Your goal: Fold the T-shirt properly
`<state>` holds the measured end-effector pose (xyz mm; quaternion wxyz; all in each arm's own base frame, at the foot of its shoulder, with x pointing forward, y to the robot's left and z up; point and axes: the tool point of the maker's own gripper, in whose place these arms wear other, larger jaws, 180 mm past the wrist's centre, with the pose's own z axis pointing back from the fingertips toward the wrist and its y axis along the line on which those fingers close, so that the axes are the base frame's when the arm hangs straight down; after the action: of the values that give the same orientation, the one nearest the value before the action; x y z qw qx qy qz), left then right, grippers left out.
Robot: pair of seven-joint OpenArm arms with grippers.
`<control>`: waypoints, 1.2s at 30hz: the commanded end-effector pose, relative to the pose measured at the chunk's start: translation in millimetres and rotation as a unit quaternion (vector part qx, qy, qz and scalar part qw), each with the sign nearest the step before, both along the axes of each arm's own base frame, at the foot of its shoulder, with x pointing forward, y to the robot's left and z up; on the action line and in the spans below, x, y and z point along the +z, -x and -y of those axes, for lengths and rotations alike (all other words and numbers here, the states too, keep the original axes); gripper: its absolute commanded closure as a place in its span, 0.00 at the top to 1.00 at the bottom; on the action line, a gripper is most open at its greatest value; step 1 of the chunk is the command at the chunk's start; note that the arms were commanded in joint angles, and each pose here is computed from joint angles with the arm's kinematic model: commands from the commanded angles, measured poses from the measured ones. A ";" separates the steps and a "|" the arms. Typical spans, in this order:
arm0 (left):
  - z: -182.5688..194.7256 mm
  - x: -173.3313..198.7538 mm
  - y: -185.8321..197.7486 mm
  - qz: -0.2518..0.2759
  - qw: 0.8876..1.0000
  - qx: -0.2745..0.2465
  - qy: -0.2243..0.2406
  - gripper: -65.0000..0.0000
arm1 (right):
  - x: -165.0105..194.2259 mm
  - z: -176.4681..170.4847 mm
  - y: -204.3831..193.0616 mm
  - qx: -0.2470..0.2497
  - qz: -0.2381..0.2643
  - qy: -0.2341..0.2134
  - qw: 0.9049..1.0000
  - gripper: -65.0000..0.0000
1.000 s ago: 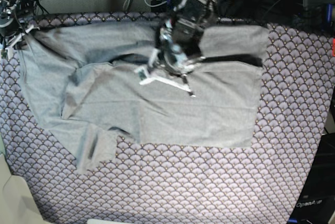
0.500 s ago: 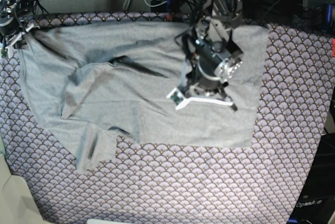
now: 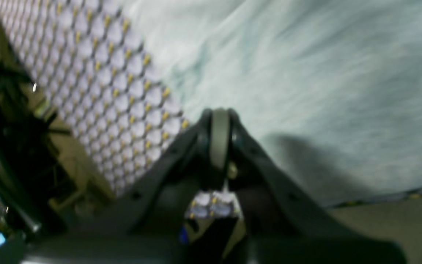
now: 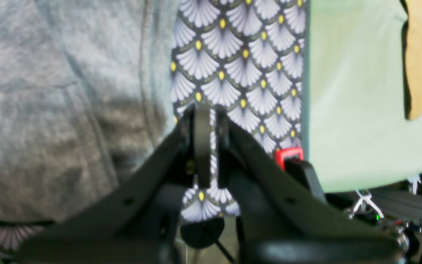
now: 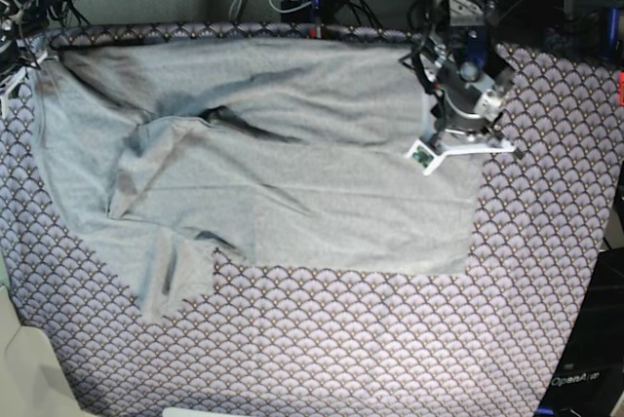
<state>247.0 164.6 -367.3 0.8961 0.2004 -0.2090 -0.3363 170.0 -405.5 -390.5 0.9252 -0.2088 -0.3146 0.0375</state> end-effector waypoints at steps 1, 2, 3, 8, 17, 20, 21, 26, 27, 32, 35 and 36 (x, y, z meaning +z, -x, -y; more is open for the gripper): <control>-3.3 10.4 -7.7 0.022 1.000 0.007 0.002 0.00 | 20.3 11.5 -11.2 0.000 0.026 0.023 0.999 0.00; -8.7 10.8 -7.3 0.022 1.000 0.015 0.000 0.00 | 25.7 14.4 -12.7 -0.003 0.033 0.028 0.999 0.00; -12.8 11.2 -7.1 0.023 0.999 0.022 -0.001 0.00 | 32.1 15.0 -17.1 -0.003 0.043 0.033 0.999 0.00; -41.2 27.2 -20.8 0.052 0.996 0.069 -0.007 0.20 | 80.2 0.6 -67.5 0.030 0.112 0.063 0.991 0.00; -49.4 50.1 -44.7 0.096 0.988 0.117 0.017 0.69 | 88.8 -28.7 -169.6 0.083 0.113 0.026 0.990 0.23; -45.2 49.3 -45.2 0.096 0.988 0.115 0.023 0.69 | 60.4 -18.9 -180.4 0.060 0.063 -0.014 0.996 0.24; -44.4 48.0 -43.9 0.094 0.988 0.117 0.024 0.69 | 48.2 -16.3 -177.6 0.050 0.040 -0.026 0.998 0.24; -47.5 47.4 -42.5 0.092 0.988 0.118 0.021 0.69 | 1.5 5.8 -136.7 0.007 -0.093 -0.018 0.995 0.25; -47.8 47.7 -42.7 0.093 0.988 0.118 0.021 0.69 | -4.6 10.0 -125.6 -0.005 -0.115 -0.014 0.993 0.24; -49.9 48.4 -43.0 0.095 0.989 0.116 0.018 0.69 | -7.8 1.9 -91.9 0.005 -0.124 0.023 0.992 0.17; -58.6 50.9 -43.5 0.097 0.989 0.113 0.005 0.69 | 8.7 -24.4 -91.6 0.031 -0.075 0.042 0.996 0.03; -59.5 51.1 -43.9 0.097 0.989 0.112 0.004 0.69 | 17.0 -32.9 -92.4 0.041 -0.054 0.050 0.996 0.00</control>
<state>283.7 226.1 -325.8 0.9101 0.2488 -0.2527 -0.2145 244.0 -366.6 -395.6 0.9406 -0.2241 -0.2342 0.1005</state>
